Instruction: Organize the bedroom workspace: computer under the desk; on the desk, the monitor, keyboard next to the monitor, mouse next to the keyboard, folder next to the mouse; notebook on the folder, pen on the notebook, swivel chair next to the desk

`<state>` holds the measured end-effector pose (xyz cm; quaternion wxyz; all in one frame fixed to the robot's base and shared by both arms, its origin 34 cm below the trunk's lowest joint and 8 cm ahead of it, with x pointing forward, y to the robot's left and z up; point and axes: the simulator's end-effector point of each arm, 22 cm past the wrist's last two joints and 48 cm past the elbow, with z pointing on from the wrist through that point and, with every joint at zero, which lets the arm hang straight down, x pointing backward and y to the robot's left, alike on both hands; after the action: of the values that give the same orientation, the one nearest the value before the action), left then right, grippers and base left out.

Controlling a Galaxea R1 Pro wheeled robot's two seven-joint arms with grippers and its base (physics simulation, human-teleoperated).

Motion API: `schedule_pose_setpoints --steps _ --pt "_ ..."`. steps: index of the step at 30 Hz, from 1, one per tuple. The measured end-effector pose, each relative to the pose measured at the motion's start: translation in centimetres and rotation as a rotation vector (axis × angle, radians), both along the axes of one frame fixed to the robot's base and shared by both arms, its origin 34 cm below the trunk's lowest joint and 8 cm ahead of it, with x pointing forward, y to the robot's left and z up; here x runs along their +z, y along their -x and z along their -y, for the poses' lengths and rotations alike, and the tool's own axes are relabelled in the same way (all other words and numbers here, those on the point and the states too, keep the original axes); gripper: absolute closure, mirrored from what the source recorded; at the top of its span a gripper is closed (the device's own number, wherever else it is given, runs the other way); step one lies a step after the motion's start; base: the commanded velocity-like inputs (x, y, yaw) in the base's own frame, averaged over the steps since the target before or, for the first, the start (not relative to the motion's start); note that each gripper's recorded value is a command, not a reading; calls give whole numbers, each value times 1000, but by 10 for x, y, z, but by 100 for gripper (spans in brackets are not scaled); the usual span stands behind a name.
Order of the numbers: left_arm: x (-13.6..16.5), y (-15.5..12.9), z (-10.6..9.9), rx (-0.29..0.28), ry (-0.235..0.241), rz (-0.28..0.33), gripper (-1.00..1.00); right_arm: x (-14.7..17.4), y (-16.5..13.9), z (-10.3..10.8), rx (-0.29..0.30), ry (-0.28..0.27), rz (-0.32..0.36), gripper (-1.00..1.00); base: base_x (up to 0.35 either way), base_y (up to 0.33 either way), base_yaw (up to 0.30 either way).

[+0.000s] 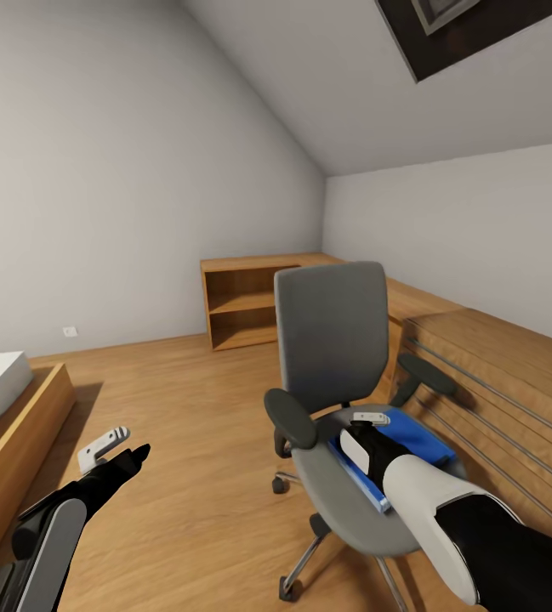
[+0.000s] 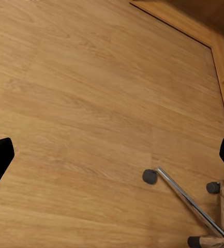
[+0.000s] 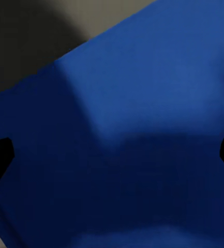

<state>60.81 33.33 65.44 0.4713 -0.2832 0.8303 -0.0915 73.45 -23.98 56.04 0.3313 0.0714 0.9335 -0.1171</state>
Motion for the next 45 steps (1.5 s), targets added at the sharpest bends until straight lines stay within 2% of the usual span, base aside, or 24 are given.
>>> schedule_pose_setpoints --steps 45 --pt "0 0 0 1 -3 0 -100 0 0 2 -2 -1 0 -100 71 0 0"
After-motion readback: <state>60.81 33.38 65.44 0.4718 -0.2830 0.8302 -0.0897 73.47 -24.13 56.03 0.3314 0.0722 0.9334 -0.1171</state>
